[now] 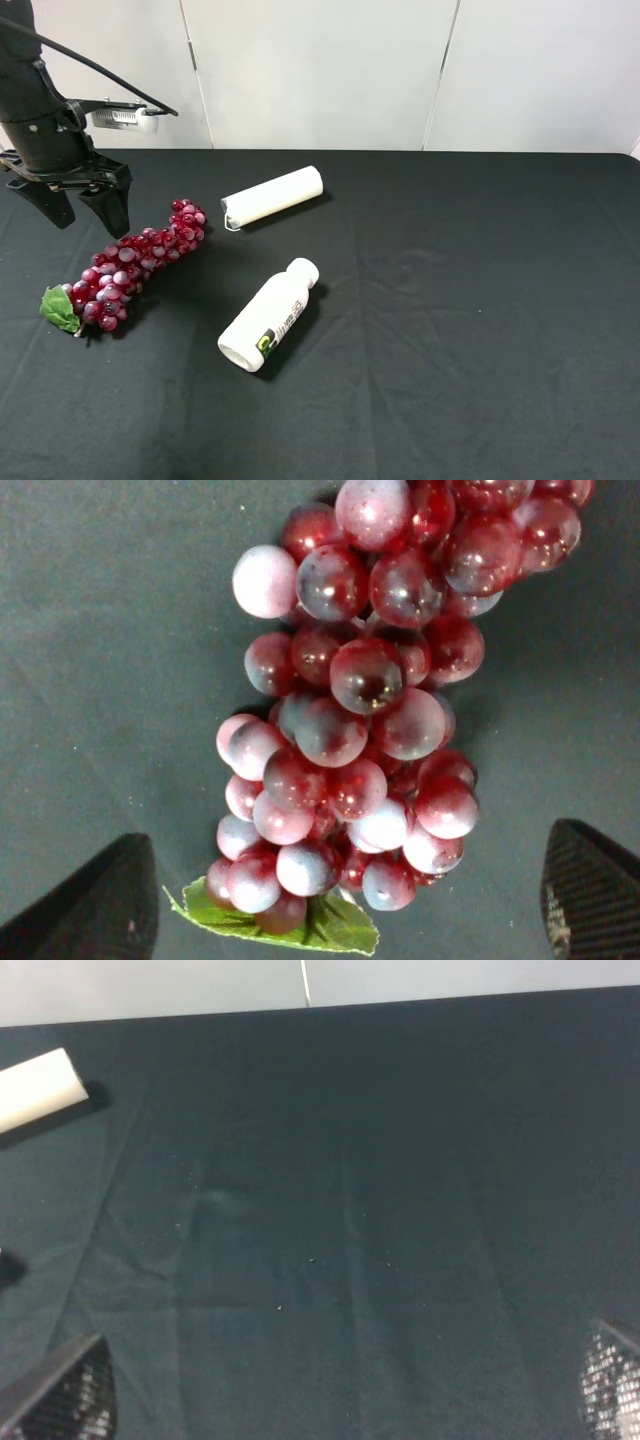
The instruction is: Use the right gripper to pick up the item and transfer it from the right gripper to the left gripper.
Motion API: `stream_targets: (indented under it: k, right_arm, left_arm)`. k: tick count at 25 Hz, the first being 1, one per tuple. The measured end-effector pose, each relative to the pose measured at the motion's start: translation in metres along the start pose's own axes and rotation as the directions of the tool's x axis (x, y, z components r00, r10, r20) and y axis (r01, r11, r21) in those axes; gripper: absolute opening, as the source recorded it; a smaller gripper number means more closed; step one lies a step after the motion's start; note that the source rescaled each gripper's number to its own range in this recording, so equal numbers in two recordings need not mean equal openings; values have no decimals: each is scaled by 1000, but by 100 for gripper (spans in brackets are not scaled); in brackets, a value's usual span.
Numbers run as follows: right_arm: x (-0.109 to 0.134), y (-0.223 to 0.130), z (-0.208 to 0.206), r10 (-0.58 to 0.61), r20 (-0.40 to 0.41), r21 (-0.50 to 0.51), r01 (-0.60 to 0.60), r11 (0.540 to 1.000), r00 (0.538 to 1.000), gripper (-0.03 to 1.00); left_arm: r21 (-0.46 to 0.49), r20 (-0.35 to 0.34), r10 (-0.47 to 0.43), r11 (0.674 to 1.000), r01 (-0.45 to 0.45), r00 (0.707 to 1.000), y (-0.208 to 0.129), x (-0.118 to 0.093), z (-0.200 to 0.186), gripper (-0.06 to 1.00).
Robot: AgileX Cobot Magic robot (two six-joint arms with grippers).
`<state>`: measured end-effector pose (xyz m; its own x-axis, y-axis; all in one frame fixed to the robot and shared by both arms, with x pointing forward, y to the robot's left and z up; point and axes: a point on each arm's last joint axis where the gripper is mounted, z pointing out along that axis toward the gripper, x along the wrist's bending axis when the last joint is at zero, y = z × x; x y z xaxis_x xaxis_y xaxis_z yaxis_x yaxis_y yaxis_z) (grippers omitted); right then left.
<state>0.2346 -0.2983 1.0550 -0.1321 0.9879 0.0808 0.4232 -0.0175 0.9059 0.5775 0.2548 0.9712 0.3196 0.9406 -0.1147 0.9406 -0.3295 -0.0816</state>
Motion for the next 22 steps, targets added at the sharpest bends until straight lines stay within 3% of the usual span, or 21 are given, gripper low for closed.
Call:
stream_targets:
  k: [5, 12, 22]
  right_arm:
    - [0, 0, 0, 0, 0, 0, 0, 1000, 1000, 100]
    - [0, 0, 0, 0, 0, 0, 0, 1000, 1000, 100]
    - [0, 0, 0, 0, 0, -1, 0, 1000, 1000, 100]
  left_arm:
    - [-13, -4, 0, 1000, 0, 1000, 1, 0, 0, 62]
    - [-16, -2, -1, 1000, 1, 1000, 1, 0, 0, 86]
    - [-72, 83, -39, 996, 45, 996, 7, -7, -1, 88]
